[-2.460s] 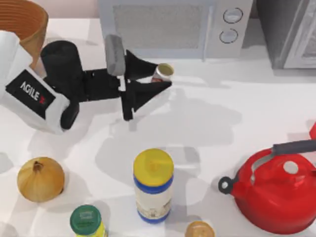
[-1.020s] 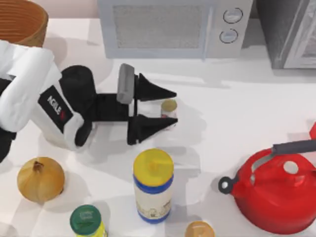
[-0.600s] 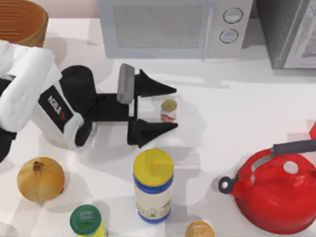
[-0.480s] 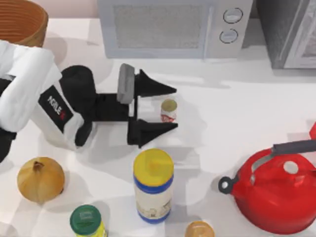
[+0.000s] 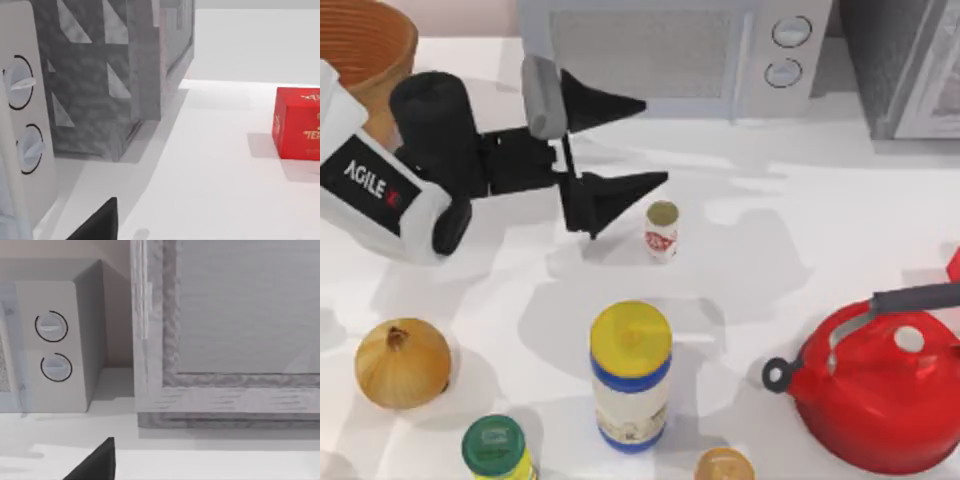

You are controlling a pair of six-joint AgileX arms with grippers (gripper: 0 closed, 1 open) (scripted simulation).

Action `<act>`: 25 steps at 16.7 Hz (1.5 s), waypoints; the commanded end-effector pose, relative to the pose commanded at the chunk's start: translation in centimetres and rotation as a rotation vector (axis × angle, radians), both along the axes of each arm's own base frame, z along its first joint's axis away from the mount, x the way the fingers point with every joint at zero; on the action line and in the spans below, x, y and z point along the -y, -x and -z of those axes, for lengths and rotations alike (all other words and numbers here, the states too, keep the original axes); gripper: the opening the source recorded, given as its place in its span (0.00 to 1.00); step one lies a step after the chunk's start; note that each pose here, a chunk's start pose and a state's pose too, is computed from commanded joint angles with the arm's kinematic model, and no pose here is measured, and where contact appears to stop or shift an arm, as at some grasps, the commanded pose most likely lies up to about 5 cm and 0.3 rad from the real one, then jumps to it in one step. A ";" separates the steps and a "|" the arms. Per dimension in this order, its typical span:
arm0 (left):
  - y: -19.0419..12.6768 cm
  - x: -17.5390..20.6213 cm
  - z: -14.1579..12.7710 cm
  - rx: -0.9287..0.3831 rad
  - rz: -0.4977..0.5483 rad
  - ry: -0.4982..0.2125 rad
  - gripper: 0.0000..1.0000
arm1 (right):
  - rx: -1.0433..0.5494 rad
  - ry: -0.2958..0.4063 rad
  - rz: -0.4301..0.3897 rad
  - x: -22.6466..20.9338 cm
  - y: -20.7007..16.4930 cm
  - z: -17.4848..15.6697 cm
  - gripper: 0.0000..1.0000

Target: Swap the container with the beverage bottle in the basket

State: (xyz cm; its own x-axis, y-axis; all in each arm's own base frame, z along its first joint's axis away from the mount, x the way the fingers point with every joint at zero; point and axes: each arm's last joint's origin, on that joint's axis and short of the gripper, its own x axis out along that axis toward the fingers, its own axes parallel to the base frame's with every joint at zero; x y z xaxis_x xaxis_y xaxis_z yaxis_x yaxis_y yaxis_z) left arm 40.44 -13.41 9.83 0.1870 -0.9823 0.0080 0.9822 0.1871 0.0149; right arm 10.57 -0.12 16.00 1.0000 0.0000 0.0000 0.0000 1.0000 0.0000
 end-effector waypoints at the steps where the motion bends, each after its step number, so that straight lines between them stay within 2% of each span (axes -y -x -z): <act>1: 0.5 -0.6 -2.1 0.005 -0.050 0.002 1.00 | 0.000 0.000 0.000 0.0 0.0 0.0 1.00; 3: 2.3 -2.1 -6.5 0.017 -0.159 0.009 1.00 | 0.000 0.000 0.000 0.0 0.0 0.0 1.00; 6: 6.9 -4.6 -12.5 0.033 -0.341 0.020 1.00 | 0.000 0.000 0.000 0.0 0.0 0.0 1.00; 8: 11.0 -6.3 -15.2 0.040 -0.472 0.027 1.00 | 0.000 0.000 0.000 0.0 0.0 0.0 1.00; 10: 15.4 -7.9 -16.6 0.043 -0.609 0.033 1.00 | 0.000 0.000 0.000 0.0 0.0 0.0 1.00; 13: 21.6 -9.9 -16.2 0.043 -0.815 0.040 1.00 | 0.000 0.000 0.000 0.0 0.0 0.0 1.00; 17: 27.2 -11.8 -12.6 0.036 -1.072 0.042 1.00 | 0.000 0.000 0.000 0.0 0.0 0.0 1.00; 21: 29.4 -12.8 -8.5 0.010 -1.277 0.027 1.00 | 0.000 0.000 0.000 0.0 0.0 0.0 1.00; 25: 29.9 -13.3 -6.2 -0.016 -1.379 0.008 1.00 | 0.000 0.000 0.000 0.0 0.0 0.0 1.00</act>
